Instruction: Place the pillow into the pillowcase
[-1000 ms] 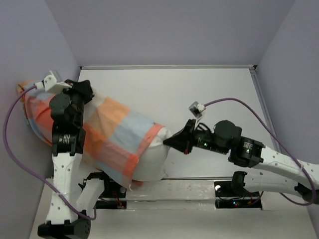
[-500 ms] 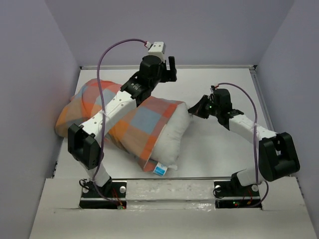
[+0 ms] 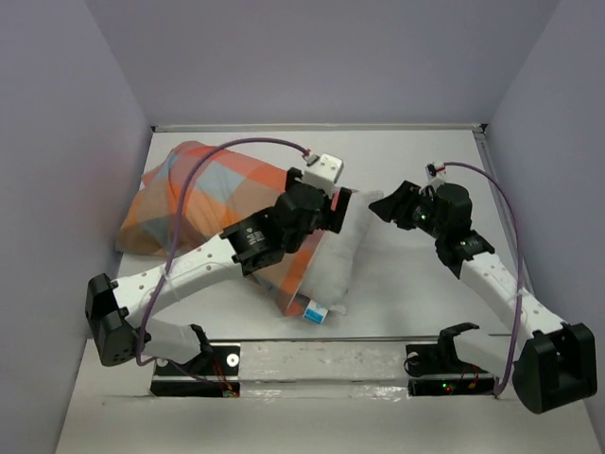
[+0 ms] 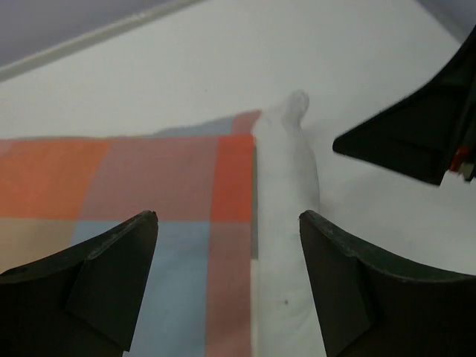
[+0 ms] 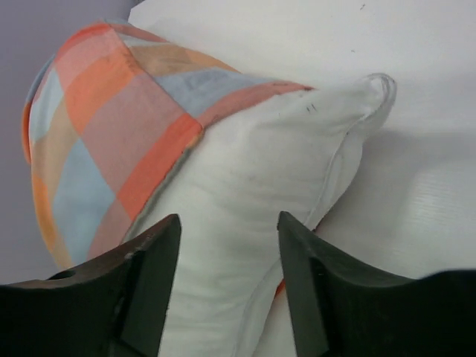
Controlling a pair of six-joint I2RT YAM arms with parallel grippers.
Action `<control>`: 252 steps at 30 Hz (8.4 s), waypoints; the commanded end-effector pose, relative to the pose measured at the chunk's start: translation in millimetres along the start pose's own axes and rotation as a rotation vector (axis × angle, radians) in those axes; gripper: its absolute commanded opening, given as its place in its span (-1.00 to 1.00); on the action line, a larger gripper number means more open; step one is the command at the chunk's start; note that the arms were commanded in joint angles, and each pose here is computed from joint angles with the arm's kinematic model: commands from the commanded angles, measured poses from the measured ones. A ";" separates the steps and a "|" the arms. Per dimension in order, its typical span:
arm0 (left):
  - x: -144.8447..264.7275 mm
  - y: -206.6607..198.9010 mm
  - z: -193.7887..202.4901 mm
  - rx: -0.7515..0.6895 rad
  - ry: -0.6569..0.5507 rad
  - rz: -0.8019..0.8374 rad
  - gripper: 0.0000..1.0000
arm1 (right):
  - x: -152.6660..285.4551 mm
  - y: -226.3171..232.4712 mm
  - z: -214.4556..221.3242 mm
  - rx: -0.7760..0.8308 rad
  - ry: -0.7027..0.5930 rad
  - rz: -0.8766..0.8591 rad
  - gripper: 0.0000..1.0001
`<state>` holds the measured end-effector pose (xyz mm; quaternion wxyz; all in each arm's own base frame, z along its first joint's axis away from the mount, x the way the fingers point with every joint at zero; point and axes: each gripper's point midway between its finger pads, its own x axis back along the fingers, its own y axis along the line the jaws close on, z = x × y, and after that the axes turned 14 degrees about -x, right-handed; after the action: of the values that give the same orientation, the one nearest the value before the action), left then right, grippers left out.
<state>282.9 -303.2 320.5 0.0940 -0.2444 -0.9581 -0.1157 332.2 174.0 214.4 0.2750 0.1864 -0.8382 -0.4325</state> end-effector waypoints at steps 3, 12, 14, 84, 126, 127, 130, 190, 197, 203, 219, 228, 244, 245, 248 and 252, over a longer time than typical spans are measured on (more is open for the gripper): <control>-2.7 -39.5 54.3 -0.217 0.135 0.050 0.75 | 28.2 -27.2 42.7 0.037 0.055 -0.014 -0.02; -40.0 -32.9 71.8 -0.377 0.210 -0.092 0.68 | 43.4 -29.1 70.7 0.030 0.131 -0.081 0.13; -49.7 -30.4 81.6 -0.404 0.240 -0.119 0.65 | 42.4 -30.3 77.2 0.027 0.155 -0.085 0.24; 53.2 -59.4 101.2 0.096 -0.015 0.013 0.75 | -36.6 7.4 59.1 -0.029 0.118 -0.256 -1.00; 110.5 -147.6 -3.8 0.315 -0.107 0.566 -1.00 | -52.8 64.6 -56.1 -0.128 -0.519 -0.261 -1.00; 115.2 -150.3 -12.6 0.330 -0.123 0.590 -1.00 | -61.2 66.6 -53.3 -0.113 -0.528 -0.256 -1.00; 140.4 -158.1 -52.9 0.396 -0.202 0.714 -1.00 | -101.2 54.4 -36.8 -0.127 -0.480 -0.267 -1.00; 9.6 175.8 85.9 0.529 -0.044 -0.489 0.98 | -29.8 6.4 -27.8 -0.079 -0.010 -0.076 0.42; -6.6 193.5 126.5 0.561 0.039 -0.502 0.98 | -39.0 -6.7 -92.5 -0.017 -0.282 -0.005 -1.00; -4.8 185.3 149.3 0.528 0.099 -0.484 0.98 | -7.7 -28.0 -169.8 0.101 -0.536 0.156 -1.00; 20.5 89.5 90.4 0.461 0.030 -0.200 0.98 | 65.3 -93.2 -258.7 0.104 -0.824 0.562 -0.85; 40.4 145.0 25.0 0.407 -0.088 -0.338 0.98 | 43.9 26.3 -201.0 0.143 -0.507 0.144 0.29; -72.2 197.2 140.8 0.507 0.116 -0.429 0.98 | -83.1 -82.7 -98.3 0.045 -0.116 0.251 -1.00; -61.8 200.3 168.6 0.538 0.149 -0.454 0.98 | -84.7 -91.0 -92.9 0.045 -0.108 0.260 -1.00; -45.5 199.7 182.8 0.591 0.108 -0.464 0.98 | -91.6 -87.3 -92.6 0.064 -0.084 0.230 -1.00; -14.4 196.6 176.3 0.623 0.039 -0.467 0.98 | -95.8 -53.4 -104.8 0.098 -0.070 0.127 -0.66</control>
<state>389.4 -106.2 174.3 0.1745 0.0110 -0.9756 0.1327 463.9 129.6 163.8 0.2889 0.0952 -0.8705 -0.3869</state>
